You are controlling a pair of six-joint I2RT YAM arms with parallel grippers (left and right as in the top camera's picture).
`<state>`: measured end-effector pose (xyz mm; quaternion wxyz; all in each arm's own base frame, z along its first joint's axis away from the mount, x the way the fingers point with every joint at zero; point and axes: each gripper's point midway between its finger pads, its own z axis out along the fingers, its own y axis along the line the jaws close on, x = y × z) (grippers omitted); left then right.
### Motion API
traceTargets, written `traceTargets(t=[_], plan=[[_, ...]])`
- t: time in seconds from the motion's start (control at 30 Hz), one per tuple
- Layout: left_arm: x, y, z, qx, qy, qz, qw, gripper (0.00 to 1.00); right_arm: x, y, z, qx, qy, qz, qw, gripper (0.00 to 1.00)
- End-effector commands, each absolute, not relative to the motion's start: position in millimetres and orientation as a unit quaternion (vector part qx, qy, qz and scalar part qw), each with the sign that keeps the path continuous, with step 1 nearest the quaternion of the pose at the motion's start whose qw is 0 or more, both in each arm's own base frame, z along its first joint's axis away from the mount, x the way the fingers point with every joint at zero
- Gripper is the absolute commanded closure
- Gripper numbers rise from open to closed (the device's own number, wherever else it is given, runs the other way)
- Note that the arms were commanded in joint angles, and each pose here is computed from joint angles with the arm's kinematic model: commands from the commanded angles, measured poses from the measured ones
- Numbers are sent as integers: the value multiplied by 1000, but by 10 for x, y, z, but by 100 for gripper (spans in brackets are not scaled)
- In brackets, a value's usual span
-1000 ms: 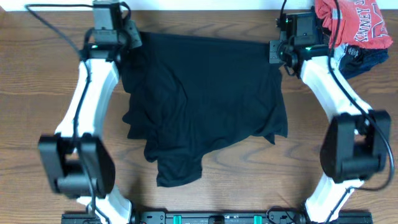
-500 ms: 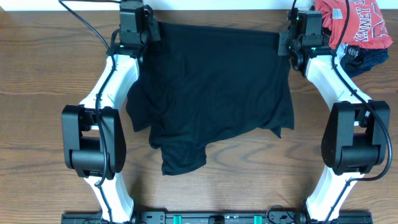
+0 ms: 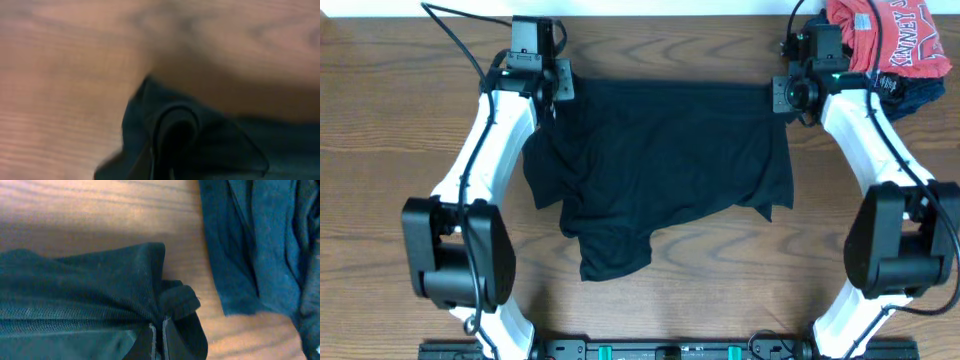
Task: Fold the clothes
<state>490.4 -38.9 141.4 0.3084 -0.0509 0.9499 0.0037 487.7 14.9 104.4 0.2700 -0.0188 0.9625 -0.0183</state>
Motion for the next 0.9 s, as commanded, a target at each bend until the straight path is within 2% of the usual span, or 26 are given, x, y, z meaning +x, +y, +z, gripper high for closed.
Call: traceTargets(t=[0.0, 0.1, 0.3, 0.37, 0.47, 0.53, 0.57, 0.77, 0.87], plan=[[4730, -259, 1467, -52, 957, 27, 283, 94, 4797, -127, 1120, -7, 964, -50, 261, 99], [4560, -273, 1324, -49, 969, 24, 242, 94, 4758, -127, 1076, -7, 967, -48, 250, 99], [4463, -273, 1168, -47, 975, 25, 218, 94, 4752, -115, 1068, -8, 968, -45, 248, 98], [4445, -282, 1145, -46, 976, 23, 212, 93, 4751, -116, 1064, -8, 968, -45, 248, 89], [4408, -285, 1128, -45, 978, 22, 204, 67, 4735, -116, 1056, -8, 969, -45, 244, 48], [4381, -280, 1118, -44, 979, 24, 198, 50, 4724, -114, 1051, -8, 969, -44, 242, 36], [4358, -278, 1120, -45, 980, 24, 194, 49, 4716, -101, 1050, -10, 970, -41, 240, 32], [4254, -316, 1361, -41, 977, 14, 207, 40, 4644, 107, 1177, -24, 970, 18, 242, 30], [4127, -305, 1529, -41, 977, 14, 209, 30, 4576, 217, 1362, -25, 966, 51, 251, 30]])
